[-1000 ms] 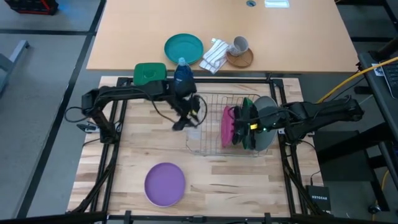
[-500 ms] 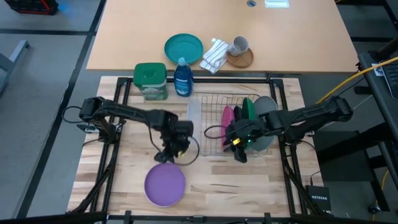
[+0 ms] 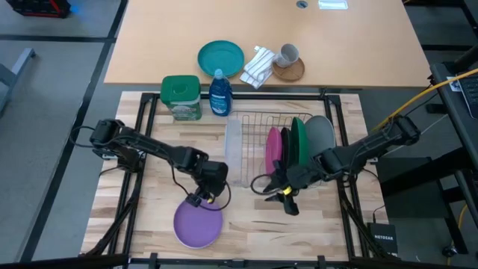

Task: Sort dishes
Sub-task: Put the purple plate into the dish rack

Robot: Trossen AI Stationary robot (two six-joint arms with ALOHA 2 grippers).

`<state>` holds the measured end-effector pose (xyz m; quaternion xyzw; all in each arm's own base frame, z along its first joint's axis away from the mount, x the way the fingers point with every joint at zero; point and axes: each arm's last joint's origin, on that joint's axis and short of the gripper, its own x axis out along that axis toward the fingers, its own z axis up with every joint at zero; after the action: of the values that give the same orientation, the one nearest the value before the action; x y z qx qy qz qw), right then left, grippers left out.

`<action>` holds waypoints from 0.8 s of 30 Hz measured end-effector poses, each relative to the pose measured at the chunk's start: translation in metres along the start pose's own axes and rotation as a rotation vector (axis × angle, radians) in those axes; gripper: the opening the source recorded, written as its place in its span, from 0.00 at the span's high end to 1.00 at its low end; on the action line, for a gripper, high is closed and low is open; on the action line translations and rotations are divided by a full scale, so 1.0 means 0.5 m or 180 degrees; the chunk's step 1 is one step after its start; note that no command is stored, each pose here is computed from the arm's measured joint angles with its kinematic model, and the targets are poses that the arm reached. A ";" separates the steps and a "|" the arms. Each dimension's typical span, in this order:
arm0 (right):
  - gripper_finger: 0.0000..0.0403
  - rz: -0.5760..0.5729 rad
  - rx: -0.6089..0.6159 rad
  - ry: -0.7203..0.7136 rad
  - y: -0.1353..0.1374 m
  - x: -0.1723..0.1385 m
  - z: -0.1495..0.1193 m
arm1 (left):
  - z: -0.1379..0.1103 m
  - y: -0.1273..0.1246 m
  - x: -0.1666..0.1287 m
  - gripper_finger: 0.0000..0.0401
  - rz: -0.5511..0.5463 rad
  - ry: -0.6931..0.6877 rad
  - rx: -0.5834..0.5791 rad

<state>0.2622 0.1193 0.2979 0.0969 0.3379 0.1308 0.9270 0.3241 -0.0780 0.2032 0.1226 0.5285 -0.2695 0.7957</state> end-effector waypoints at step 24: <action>0.63 -0.0283 -0.0051 -0.0145 0.056 -0.005 -0.024 | -0.048 -0.044 0.073 0.69 -0.0021 0.0111 0.0043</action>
<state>0.2475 0.1462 0.2983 0.0773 0.3196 0.0899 0.9401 0.3041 -0.0958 0.1623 0.1310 0.5408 -0.2735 0.7846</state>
